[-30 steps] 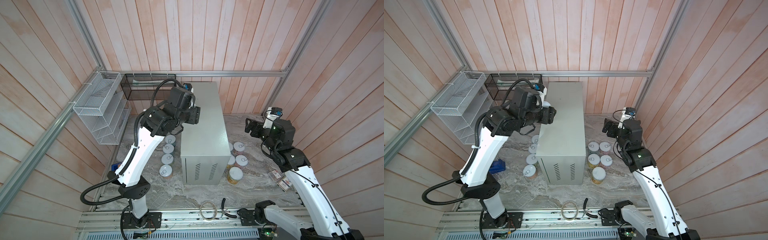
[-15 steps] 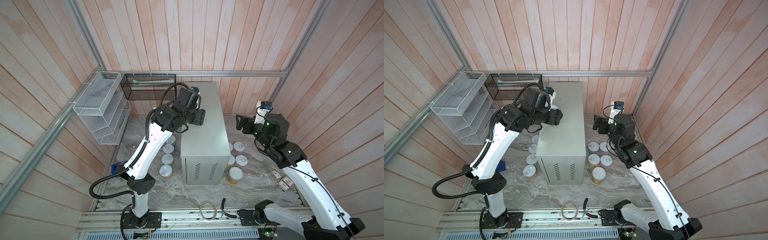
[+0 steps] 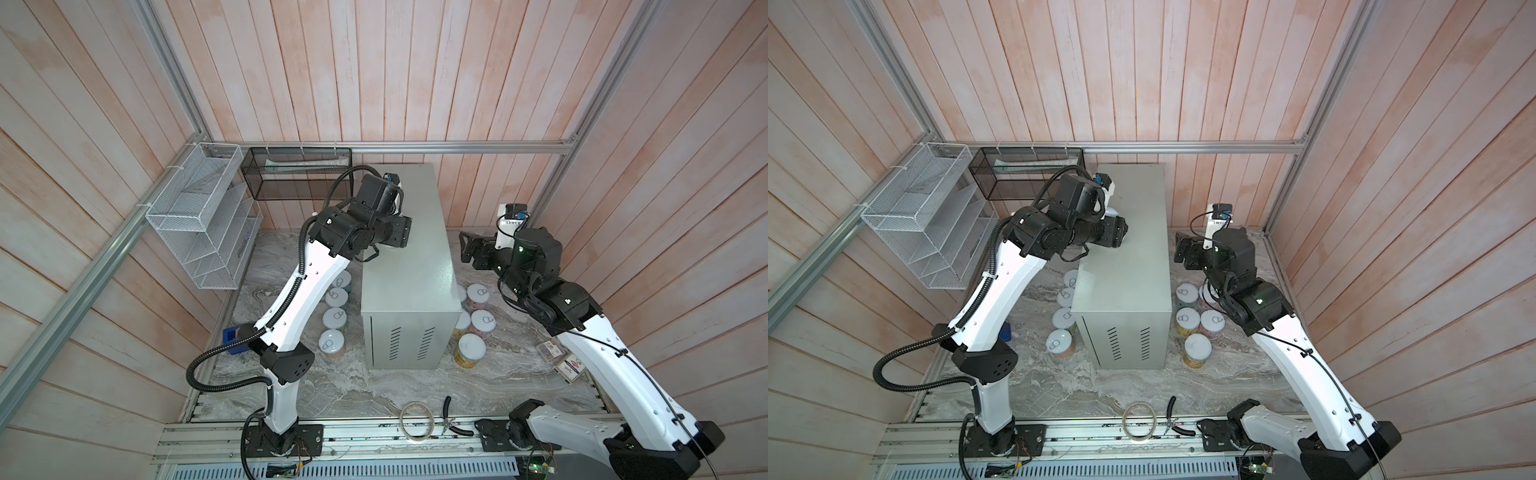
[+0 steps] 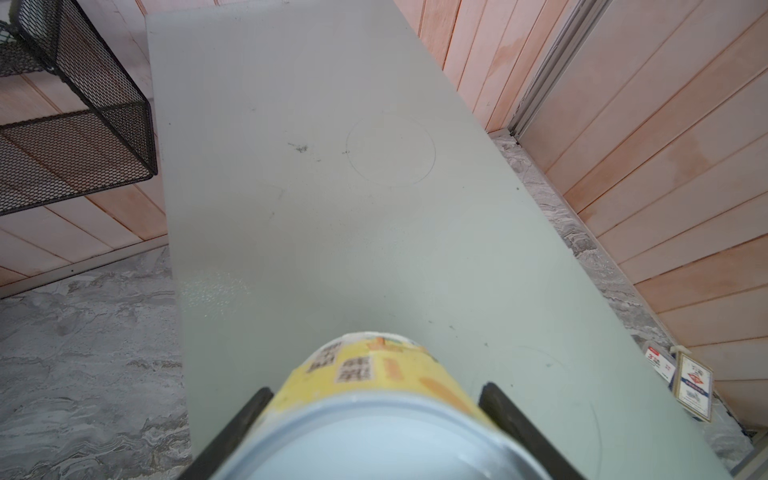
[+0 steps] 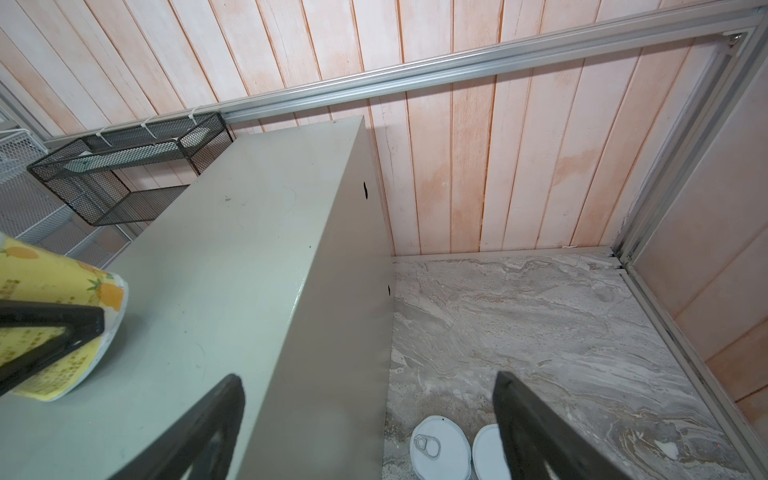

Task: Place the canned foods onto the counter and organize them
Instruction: 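Lift the yellow can above the cabinet with left gripper while right arm rises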

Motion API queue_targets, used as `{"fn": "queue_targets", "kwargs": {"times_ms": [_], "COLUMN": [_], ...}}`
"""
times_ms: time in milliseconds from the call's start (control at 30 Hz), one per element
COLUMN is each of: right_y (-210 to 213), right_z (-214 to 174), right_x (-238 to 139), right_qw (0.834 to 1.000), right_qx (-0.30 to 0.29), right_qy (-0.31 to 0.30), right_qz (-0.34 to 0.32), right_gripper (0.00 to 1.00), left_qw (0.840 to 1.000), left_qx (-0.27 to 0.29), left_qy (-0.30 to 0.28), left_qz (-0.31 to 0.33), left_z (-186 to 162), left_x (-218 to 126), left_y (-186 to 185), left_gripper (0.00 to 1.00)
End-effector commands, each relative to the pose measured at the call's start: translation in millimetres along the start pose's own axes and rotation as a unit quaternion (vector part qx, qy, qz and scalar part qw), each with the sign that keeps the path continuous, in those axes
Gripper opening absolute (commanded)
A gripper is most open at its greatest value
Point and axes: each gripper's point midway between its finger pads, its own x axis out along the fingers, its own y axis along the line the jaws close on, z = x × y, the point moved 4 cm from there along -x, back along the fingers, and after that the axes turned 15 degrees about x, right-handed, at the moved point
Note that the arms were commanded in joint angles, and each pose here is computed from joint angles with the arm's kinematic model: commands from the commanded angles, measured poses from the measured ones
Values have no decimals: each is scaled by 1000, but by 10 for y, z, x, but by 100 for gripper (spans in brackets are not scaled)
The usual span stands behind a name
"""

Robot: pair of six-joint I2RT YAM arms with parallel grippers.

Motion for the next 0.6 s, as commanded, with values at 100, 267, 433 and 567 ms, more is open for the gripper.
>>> {"fn": "queue_targets", "kwargs": {"times_ms": [100,267,433,567], "right_y": [114,192,291,409], "right_z": [85,83,84,52], "right_x": [-39,-45,-78,-125], "right_qw": [1000,1000,999,997], "right_qx": [-5,-11,-19,-32], "right_qy": [-13,-11,-11,-3], "right_qz": [12,18,34,63], "right_gripper": [94,94,92,87], "left_qw": [998,998,995,989], "left_qx": [4,6,8,6], "left_qy": [-56,-60,-97,-146], "left_qz": [0,1,8,36], "left_z": [240,264,405,578], "left_x": [-76,-48,-173,-455], "left_y": [26,24,60,180], "left_gripper": [83,100,100,100]}}
